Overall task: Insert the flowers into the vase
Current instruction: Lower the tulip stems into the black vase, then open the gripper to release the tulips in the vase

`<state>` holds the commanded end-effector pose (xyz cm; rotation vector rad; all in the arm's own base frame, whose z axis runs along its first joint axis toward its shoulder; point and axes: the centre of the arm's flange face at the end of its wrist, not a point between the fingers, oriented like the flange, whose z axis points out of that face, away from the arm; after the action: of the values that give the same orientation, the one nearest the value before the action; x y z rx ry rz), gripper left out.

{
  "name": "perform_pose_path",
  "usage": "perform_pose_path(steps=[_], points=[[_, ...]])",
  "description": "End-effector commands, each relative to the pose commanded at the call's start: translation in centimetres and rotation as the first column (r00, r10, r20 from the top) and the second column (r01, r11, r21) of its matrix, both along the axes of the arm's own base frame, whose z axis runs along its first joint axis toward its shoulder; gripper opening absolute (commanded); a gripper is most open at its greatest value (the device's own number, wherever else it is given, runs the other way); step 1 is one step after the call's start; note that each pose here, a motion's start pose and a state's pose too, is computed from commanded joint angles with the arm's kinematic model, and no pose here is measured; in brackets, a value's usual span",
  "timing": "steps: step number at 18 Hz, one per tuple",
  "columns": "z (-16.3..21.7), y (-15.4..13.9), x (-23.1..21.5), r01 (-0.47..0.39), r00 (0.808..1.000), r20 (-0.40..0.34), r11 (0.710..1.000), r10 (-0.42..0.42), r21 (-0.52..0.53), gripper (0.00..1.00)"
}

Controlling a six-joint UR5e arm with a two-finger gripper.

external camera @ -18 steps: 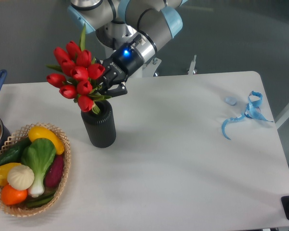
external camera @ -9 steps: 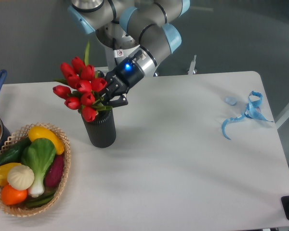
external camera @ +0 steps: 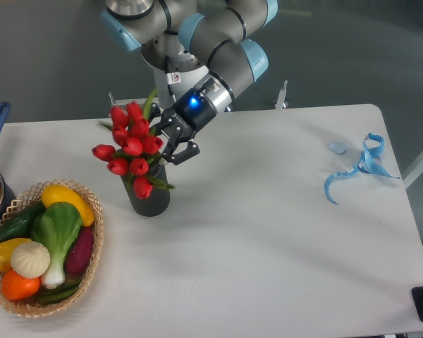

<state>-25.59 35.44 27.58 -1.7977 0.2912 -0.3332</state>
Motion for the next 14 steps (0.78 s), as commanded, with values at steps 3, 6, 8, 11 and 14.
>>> perform_pose_path(steps=[3,6,8,11,14], points=[[0.3,-0.9,-0.3,-0.024,1.0,-0.007,1.0,0.024,0.003,1.0],[0.9,-1.9,-0.8,-0.057,0.998,-0.021,0.998,0.057,0.007,1.0],[0.9,-2.5,-1.2,-0.075,0.997,-0.023,0.997,0.075,0.008,1.0],[2.0,-3.5,-1.9,-0.107,0.993,-0.049,0.994,0.108,0.017,1.0],[2.9,-5.4,-2.7,-0.165,0.983,-0.075,0.986,0.166,0.026,1.0]])
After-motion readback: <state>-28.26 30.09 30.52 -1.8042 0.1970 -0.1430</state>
